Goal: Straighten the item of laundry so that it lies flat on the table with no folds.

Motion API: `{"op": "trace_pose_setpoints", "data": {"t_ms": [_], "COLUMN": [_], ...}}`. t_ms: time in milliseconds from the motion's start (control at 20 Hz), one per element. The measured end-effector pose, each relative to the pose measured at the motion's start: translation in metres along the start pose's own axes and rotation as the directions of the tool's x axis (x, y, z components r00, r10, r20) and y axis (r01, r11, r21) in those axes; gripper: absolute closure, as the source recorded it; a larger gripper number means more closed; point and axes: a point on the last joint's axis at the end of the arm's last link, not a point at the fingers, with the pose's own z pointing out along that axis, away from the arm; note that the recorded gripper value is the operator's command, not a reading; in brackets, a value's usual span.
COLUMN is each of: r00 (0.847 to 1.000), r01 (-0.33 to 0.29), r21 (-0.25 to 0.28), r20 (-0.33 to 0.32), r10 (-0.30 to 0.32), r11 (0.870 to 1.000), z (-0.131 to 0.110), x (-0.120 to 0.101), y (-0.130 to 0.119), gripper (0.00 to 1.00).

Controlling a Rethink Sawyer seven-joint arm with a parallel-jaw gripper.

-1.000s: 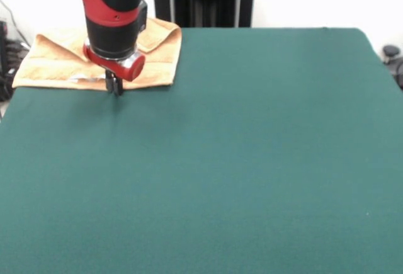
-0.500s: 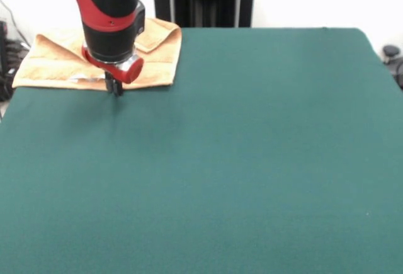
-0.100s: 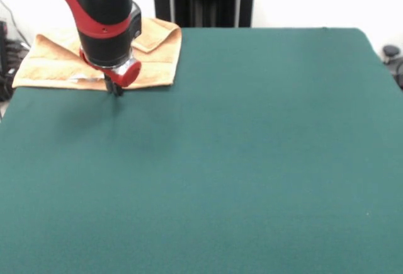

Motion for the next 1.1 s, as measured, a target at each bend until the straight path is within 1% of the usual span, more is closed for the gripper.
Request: {"op": "trace_pose_setpoints", "data": {"t_ms": [400, 750, 1100], "r00": [0.999, 0.996, 0.991], "r01": [-0.014, -0.034, -0.064], "r21": [0.034, 0.037, 0.055], "r20": [-0.04, -0.075, -0.117], "r10": [0.015, 0.037, 0.07], "r11": [0.999, 0.999, 0.996], "z": [0.0, 0.001, 0.001], "x": [-0.005, -0.01, -0.015], "y": [0.005, 0.005, 0.007], "gripper": [1.0, 1.0, 1.0]}}
